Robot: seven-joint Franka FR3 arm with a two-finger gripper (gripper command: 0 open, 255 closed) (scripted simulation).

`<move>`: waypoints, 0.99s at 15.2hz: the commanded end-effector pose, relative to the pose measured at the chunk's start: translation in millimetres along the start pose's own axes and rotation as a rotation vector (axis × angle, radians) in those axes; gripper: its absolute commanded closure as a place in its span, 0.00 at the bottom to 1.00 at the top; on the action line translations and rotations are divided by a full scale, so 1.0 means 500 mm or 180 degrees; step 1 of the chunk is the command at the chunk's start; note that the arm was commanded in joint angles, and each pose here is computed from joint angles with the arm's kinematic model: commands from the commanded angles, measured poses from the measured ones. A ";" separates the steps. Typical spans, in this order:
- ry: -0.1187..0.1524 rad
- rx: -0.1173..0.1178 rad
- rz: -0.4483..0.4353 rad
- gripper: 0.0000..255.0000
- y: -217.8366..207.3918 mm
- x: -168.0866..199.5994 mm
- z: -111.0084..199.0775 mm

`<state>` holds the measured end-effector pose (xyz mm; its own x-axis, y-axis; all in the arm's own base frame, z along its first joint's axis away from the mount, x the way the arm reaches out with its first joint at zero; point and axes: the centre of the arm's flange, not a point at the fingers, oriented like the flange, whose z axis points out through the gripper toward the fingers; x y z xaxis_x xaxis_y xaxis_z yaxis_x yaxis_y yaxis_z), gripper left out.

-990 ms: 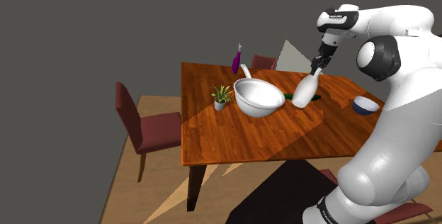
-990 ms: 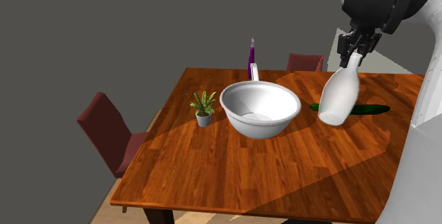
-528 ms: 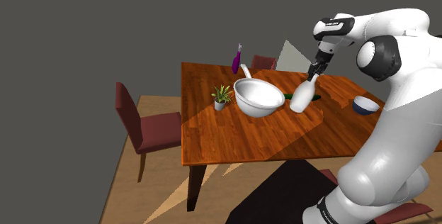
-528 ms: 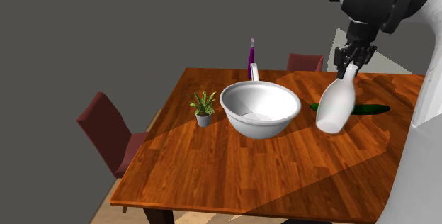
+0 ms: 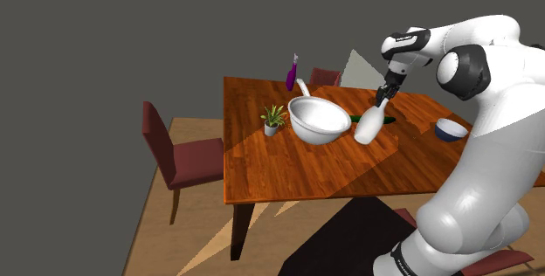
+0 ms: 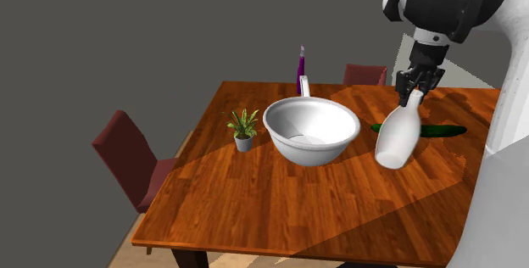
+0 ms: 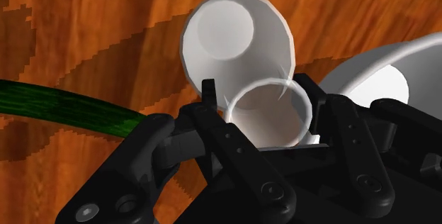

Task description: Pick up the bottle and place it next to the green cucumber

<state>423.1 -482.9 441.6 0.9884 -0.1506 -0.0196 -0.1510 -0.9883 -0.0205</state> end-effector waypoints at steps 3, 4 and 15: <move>0.0003 -0.0002 0.0000 1.00 0.000 0.001 0.007; 0.0003 -0.0002 0.0000 1.00 0.000 0.001 0.007; 0.0003 -0.0002 0.0000 0.00 0.000 0.001 -0.045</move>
<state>423.3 -482.8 454.1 0.9884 -0.1508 -0.0183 -0.1512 -0.9883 -0.0195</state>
